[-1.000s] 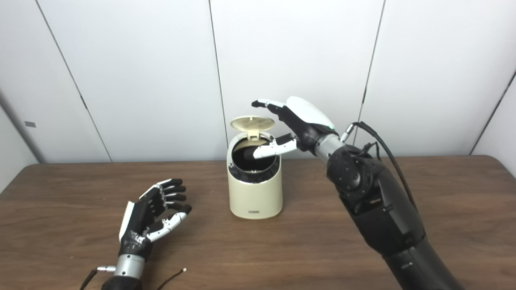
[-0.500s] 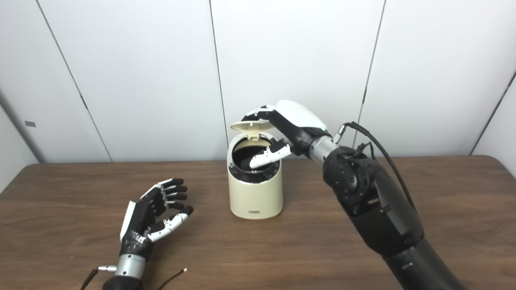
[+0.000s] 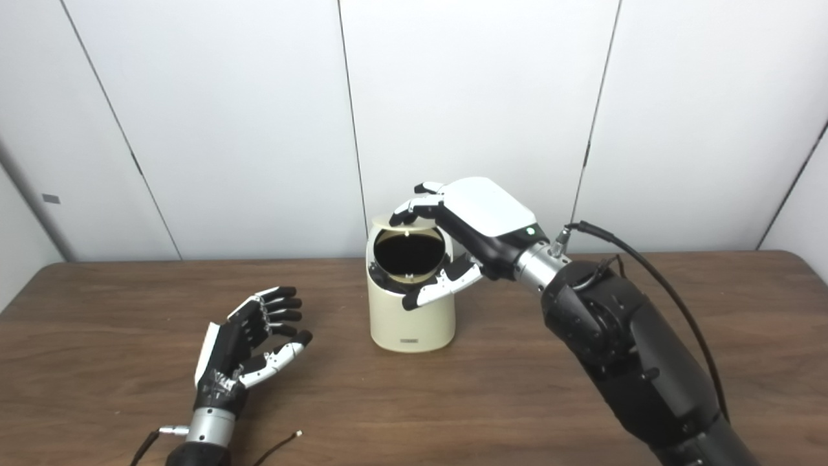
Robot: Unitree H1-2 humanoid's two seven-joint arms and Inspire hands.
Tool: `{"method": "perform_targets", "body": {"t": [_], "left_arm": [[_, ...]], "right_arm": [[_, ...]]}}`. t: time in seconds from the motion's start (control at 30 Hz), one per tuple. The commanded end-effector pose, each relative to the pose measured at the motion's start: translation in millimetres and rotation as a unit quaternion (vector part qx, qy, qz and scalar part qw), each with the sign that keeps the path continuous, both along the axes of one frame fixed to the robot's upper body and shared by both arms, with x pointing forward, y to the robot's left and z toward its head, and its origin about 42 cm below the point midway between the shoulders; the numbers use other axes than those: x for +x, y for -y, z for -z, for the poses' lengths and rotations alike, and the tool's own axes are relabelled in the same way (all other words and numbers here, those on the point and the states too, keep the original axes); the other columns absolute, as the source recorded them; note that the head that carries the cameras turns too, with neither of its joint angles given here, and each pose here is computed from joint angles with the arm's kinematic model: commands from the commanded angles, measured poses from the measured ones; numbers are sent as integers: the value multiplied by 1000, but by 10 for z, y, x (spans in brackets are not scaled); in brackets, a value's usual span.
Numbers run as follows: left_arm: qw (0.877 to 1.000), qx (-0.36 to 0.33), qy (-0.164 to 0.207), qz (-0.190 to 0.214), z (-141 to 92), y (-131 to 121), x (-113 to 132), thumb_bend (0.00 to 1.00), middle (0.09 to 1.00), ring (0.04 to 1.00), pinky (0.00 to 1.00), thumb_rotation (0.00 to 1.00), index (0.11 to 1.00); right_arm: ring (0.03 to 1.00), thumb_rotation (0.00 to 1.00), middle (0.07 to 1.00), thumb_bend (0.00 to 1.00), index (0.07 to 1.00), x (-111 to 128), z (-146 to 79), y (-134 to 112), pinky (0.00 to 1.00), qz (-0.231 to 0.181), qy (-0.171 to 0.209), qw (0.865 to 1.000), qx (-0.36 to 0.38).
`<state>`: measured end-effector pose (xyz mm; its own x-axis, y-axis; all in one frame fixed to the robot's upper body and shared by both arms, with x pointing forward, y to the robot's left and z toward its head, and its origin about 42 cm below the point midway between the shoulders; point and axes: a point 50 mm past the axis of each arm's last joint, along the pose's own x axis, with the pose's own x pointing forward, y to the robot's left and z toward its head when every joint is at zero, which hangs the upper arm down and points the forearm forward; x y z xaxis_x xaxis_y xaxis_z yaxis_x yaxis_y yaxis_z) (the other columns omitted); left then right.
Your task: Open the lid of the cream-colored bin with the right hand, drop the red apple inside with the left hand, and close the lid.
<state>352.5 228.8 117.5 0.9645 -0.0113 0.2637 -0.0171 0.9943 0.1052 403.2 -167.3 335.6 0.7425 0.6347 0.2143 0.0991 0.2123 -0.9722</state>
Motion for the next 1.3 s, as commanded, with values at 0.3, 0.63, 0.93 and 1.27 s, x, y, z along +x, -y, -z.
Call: {"method": "perform_targets", "body": {"t": [0.3, 0.63, 0.93, 1.27], "left_arm": [[999, -3, -33, -3, 234, 59, -120, 606, 693, 658, 575, 0, 735], [999, 2, -34, -6, 213, 63, -129, 598, 693, 659, 577, 0, 734], [999, -6, -36, -3, 207, 81, -139, 595, 691, 658, 579, 0, 737], [999, -8, -40, -4, 193, 107, -164, 599, 690, 657, 579, 0, 733]], "right_arm": [[908, 475, 735, 739, 745, -107, -117, -16, 917, -8, 51, 996, -75], [902, 486, 743, 745, 753, -94, 17, -37, 898, -10, 36, 993, -107], [906, 514, 758, 756, 767, -47, 145, -40, 896, 0, 6, 992, -122], [923, 531, 778, 752, 783, 84, 249, -50, 910, 19, -26, 990, -140]]}}
